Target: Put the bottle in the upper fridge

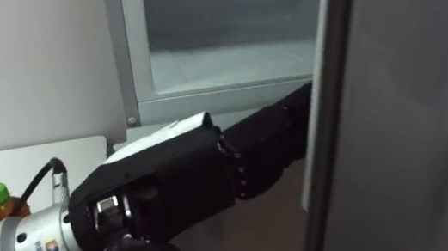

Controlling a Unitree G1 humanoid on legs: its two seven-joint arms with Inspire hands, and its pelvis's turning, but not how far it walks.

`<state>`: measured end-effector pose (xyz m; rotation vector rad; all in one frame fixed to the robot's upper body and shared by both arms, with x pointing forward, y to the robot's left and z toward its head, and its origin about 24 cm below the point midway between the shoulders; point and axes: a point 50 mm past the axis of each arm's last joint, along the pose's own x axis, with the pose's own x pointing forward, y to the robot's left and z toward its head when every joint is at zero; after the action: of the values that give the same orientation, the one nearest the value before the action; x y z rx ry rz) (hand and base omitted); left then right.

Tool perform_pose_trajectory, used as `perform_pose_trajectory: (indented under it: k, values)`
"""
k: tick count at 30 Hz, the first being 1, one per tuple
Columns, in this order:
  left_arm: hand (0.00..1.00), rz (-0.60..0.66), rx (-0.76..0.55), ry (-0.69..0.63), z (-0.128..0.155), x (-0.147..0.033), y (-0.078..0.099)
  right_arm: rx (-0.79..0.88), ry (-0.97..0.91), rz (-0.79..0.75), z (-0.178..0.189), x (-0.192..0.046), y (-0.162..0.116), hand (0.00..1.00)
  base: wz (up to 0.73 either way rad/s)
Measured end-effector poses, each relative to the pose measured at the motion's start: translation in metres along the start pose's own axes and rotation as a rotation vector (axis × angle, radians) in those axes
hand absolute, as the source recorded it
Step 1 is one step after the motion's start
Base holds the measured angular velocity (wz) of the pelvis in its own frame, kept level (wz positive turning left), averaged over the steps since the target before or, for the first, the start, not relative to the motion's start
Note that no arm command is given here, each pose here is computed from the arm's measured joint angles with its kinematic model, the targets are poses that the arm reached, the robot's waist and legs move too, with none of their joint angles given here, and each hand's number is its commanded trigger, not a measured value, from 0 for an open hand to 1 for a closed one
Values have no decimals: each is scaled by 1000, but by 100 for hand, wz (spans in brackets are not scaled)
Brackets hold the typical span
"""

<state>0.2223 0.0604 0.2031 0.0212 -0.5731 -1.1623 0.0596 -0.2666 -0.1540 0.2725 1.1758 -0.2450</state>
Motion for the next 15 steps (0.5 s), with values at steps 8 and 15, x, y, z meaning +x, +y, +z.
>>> perform_pose_trajectory:
  k: [8,15]
  values:
    - [0,-43,-51,10,-8,3,-7,-8,-3,-10,2,-1,-5,0,-14]
    - [0,-57,-79,14,-13,7,-11,-12,-11,-14,4,-2,-7,0,-25]
